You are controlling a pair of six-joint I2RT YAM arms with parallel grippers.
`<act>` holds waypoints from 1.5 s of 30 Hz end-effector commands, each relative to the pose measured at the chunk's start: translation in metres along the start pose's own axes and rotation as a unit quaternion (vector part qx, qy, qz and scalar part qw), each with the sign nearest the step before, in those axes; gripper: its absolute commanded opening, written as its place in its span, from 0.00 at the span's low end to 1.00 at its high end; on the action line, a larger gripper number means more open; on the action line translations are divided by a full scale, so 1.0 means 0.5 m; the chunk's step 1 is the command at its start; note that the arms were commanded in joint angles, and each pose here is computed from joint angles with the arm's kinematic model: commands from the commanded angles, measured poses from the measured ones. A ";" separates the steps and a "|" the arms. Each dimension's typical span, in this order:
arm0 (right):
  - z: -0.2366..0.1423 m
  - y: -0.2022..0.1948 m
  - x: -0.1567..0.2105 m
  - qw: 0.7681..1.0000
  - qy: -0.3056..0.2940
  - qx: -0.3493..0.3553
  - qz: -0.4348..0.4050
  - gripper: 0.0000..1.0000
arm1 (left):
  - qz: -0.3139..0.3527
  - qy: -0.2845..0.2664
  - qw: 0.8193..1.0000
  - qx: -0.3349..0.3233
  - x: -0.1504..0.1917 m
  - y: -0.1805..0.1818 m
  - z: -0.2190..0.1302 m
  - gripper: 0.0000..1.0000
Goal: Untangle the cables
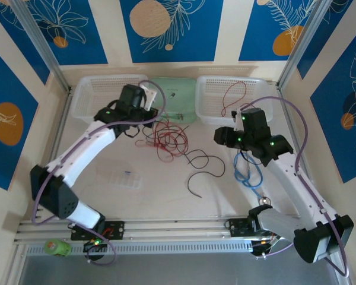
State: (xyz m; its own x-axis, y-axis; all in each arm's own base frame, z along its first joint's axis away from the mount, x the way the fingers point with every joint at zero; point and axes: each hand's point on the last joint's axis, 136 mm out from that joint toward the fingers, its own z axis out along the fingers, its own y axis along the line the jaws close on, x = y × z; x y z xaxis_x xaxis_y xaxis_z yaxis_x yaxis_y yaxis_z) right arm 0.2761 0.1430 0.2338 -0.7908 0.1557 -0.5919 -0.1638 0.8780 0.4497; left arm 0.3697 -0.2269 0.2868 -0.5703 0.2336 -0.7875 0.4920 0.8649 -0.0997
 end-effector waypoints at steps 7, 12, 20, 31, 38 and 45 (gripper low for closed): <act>0.059 0.175 0.017 0.983 -0.001 -0.171 -0.071 0.58 | -0.041 -0.008 0.996 0.077 -0.035 -0.081 -0.135 0.00; 0.127 0.191 0.013 0.990 -0.019 -0.095 -0.104 0.64 | -0.065 -0.027 0.991 0.110 -0.071 -0.108 -0.177 0.00; 0.203 0.110 0.035 0.999 -0.032 0.002 -0.040 0.63 | -0.070 -0.047 0.990 0.115 -0.092 -0.113 -0.202 0.00; 0.166 0.196 0.137 0.973 -0.054 -0.155 -0.165 0.70 | -0.082 -0.079 0.987 0.116 -0.128 -0.112 -0.211 0.00; 0.185 0.268 0.108 0.950 -0.084 -0.210 -0.214 0.69 | -0.087 -0.090 0.984 0.127 -0.152 -0.121 -0.230 0.00; 0.214 0.272 0.058 0.964 -0.141 -0.132 -0.180 0.51 | -0.092 -0.090 0.983 0.131 -0.152 -0.124 -0.230 0.00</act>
State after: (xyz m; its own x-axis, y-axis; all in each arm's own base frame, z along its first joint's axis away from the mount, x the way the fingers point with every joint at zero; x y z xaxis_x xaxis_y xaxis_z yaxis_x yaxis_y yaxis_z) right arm 0.2730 0.3177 0.1807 -0.5379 -0.0879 -0.8384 -0.6304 0.7022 0.3309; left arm 0.3136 -0.2411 0.4030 -0.5746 0.0093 -0.8184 0.5261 0.7702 -0.3606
